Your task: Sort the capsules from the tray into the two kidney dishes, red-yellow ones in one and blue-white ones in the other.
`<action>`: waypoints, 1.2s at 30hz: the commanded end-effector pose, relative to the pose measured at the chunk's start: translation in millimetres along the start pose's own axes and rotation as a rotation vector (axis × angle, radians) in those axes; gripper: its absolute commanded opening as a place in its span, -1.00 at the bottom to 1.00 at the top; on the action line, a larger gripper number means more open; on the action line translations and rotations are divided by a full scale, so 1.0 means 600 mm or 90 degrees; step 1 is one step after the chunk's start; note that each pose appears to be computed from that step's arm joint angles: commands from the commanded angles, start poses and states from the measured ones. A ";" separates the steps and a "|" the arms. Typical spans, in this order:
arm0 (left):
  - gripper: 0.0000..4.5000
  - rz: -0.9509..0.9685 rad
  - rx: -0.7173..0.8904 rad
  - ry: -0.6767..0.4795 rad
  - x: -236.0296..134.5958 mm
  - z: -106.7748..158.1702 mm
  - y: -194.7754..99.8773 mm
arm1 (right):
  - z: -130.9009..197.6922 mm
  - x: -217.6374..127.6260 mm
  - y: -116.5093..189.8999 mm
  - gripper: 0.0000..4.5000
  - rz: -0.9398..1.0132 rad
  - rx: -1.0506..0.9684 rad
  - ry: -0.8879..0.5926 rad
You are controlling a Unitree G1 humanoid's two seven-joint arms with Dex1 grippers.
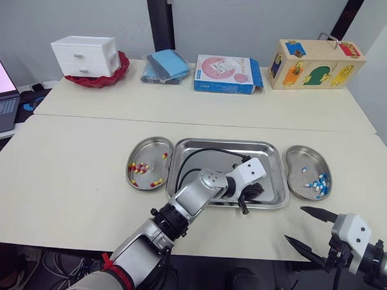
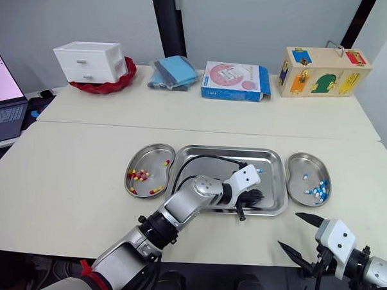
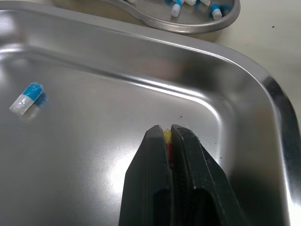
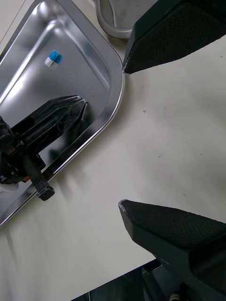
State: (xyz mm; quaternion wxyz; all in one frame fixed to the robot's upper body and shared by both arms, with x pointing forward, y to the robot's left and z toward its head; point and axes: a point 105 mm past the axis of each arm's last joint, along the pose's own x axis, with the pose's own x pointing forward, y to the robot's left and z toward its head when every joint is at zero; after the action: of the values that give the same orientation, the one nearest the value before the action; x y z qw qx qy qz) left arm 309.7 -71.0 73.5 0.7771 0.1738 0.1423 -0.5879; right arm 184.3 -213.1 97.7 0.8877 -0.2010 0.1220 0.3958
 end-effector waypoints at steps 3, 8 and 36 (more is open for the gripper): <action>-0.99 -0.021 0.028 -0.016 -0.009 0.012 -0.010 | 0.015 -0.007 -0.006 1.00 -0.018 -0.020 -0.013; -0.99 -0.029 0.073 -0.047 -0.069 0.036 -0.001 | 0.030 0.002 -0.010 1.00 -0.022 -0.078 -0.046; -0.99 0.437 -0.088 -0.084 -0.491 -0.082 0.078 | 0.128 0.144 0.072 1.00 0.245 -0.130 -0.266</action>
State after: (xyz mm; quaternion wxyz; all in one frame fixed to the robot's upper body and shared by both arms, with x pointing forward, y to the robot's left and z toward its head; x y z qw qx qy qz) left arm 275.2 214.3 149.5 0.9460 0.0956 0.0849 -0.2979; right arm 215.3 -100.0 114.5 0.7859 -0.1734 -0.0448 0.5918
